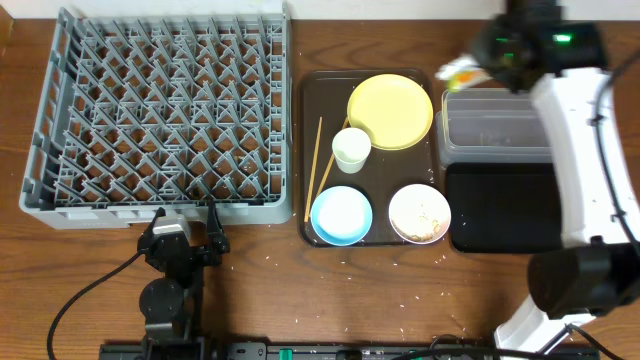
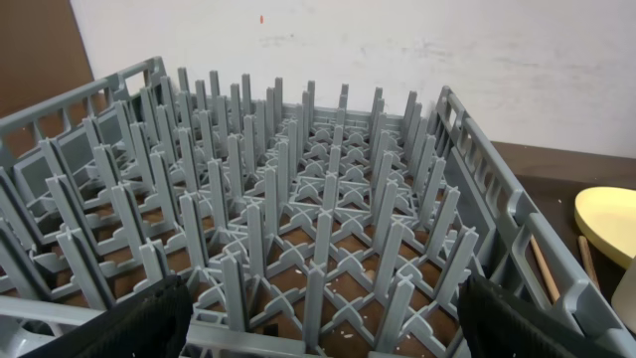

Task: Sort waste into correct bins and load items into the dishwasher
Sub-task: 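Carry the napkin and wrapper right and drop into the clear bin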

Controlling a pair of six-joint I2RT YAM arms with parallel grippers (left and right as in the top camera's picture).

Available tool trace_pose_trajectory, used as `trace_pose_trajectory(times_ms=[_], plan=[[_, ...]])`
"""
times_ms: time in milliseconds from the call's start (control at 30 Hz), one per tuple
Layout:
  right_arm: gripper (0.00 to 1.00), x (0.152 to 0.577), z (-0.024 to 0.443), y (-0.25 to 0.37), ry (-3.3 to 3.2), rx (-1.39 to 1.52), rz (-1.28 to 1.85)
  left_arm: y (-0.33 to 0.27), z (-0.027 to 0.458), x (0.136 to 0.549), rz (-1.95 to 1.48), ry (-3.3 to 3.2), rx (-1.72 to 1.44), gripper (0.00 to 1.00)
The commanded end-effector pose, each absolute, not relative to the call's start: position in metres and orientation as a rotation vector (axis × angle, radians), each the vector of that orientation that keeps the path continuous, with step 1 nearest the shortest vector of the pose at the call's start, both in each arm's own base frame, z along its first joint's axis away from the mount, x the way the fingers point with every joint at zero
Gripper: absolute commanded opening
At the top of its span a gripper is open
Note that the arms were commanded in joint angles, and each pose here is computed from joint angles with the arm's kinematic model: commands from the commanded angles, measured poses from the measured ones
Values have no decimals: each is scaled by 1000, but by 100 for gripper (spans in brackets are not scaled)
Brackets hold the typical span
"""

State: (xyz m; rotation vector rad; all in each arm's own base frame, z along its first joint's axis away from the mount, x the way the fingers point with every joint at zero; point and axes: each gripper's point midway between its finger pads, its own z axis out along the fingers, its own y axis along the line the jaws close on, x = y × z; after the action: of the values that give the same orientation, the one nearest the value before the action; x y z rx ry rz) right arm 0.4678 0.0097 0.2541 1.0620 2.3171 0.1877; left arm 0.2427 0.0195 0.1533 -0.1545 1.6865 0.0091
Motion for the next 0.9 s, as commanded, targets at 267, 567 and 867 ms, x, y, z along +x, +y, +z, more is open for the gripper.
trace_pose_trajectory(times_ms=[267,567,867], plan=[[2,434,170,-89,2213,1585,-72,22,135,243,25,1729,-161,86],[42,438,122,-94,2202,1578,-69,22,135,243,25,1730,-162,86],[61,459,153,-77,2374,1155,39,22,135,243,25,1729,-161,86]])
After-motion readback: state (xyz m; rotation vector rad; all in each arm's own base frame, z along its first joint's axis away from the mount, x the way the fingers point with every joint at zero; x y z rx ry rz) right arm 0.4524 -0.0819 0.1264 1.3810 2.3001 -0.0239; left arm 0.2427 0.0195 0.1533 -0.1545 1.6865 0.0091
